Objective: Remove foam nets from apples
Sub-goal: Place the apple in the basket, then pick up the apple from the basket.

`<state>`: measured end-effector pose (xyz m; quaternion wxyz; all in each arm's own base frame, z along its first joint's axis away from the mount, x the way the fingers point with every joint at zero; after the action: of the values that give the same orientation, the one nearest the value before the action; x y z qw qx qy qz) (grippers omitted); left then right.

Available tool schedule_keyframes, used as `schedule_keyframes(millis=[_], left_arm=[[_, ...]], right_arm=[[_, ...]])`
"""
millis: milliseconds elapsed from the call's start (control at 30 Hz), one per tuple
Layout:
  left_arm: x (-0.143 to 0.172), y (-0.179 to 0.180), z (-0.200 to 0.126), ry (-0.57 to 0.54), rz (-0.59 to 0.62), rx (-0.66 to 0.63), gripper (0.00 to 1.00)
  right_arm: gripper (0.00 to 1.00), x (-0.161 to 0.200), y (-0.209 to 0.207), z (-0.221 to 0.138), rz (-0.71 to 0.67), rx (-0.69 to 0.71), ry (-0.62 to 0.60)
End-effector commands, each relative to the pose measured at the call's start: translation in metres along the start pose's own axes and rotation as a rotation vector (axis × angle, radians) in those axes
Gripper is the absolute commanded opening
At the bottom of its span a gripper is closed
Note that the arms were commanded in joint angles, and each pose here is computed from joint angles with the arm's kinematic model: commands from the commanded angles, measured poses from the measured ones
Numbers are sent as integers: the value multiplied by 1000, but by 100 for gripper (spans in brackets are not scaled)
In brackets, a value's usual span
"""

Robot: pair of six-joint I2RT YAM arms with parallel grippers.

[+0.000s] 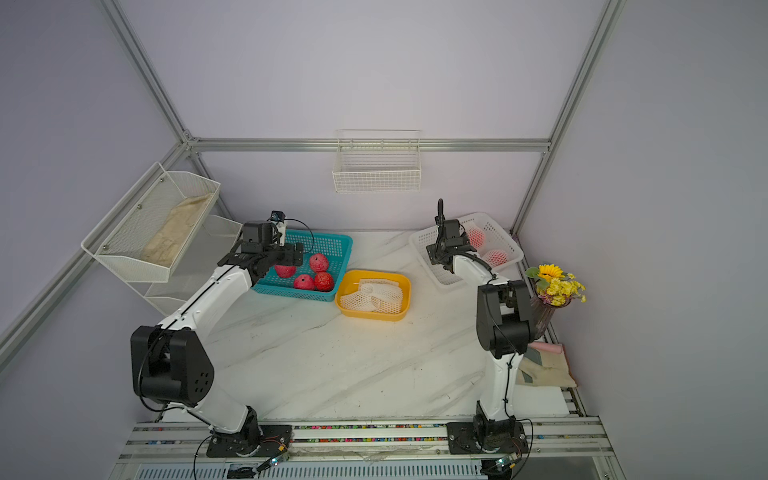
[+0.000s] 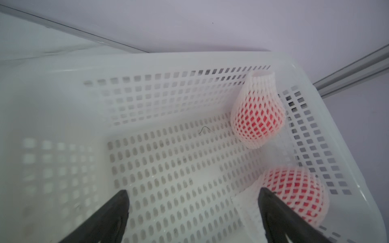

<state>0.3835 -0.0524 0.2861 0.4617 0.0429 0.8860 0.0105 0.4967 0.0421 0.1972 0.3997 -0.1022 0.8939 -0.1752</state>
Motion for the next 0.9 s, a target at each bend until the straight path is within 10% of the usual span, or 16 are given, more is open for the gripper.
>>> schedule_keyframes(millis=[0, 867], left_arm=[[16, -20, -17, -49, 8, 31, 100], [53, -89, -39, -29, 135, 246, 100]], right_arm=[[97, -18, -28, 16, 37, 91, -16], [97, -7, -67, 137, 33, 212, 53]])
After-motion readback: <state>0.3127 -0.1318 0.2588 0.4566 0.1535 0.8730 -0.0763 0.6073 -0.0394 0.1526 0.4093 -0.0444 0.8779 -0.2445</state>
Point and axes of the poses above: each gripper's point midway between its finger pads, its own z axis out along the fingers, its own y axis along the line the jaws close on, x = y × z, the point moved 10 cm from there along -z, back along the fingers, and after that the axes turned 3 degrees about -z, right-handed, at the moved point
